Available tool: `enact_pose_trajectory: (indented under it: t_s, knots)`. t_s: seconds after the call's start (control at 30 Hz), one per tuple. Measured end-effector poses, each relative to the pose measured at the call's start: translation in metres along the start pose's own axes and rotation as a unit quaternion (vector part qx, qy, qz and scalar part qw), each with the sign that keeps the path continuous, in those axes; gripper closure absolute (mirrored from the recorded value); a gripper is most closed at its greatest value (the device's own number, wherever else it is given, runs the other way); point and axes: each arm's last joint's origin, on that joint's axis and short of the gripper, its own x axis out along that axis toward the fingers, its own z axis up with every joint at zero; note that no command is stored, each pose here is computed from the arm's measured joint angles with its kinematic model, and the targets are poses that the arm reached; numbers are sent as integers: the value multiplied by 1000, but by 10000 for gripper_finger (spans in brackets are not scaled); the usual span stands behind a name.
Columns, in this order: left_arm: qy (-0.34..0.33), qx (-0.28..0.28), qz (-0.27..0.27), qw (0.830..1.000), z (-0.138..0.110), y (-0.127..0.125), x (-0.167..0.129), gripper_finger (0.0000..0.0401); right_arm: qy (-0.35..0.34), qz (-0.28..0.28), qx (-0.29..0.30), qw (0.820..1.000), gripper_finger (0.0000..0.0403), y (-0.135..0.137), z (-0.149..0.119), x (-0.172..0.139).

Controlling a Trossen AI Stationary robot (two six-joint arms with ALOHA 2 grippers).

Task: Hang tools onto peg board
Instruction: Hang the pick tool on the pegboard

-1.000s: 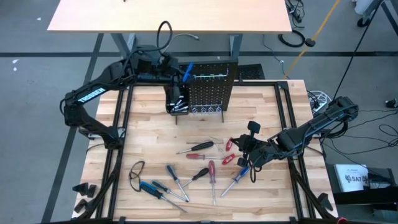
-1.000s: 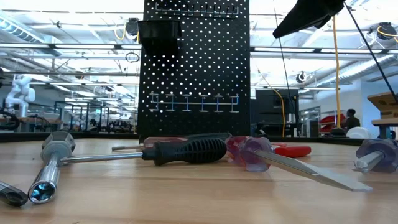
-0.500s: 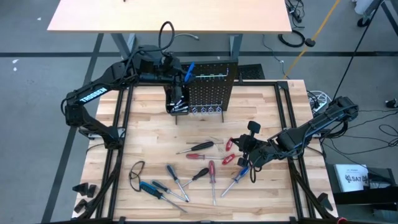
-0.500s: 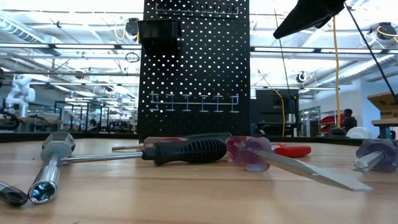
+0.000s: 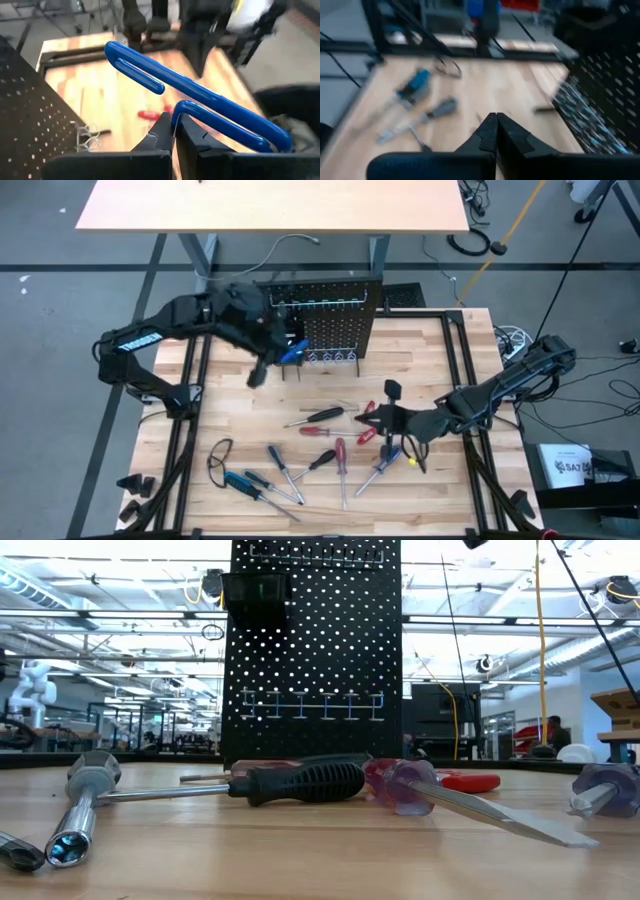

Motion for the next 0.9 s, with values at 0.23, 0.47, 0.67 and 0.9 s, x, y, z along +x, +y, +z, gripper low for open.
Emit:
enact_pose_trajectory:
  t_s: [0.23,0.47,0.67,0.9]
  knots:
    - [-8,37,1,999,8,-33,-3,397,-58,-1,6,998,403,2,10,9]
    - [-21,62,-45,997,14,-62,3,397,-116,8,-21,993,353,-3,19,28]
    - [-84,87,-57,991,27,-74,7,397,-227,109,0,968,255,-13,39,37]
    - [-82,88,-68,990,30,-76,27,397,-251,137,17,958,212,-24,44,41]
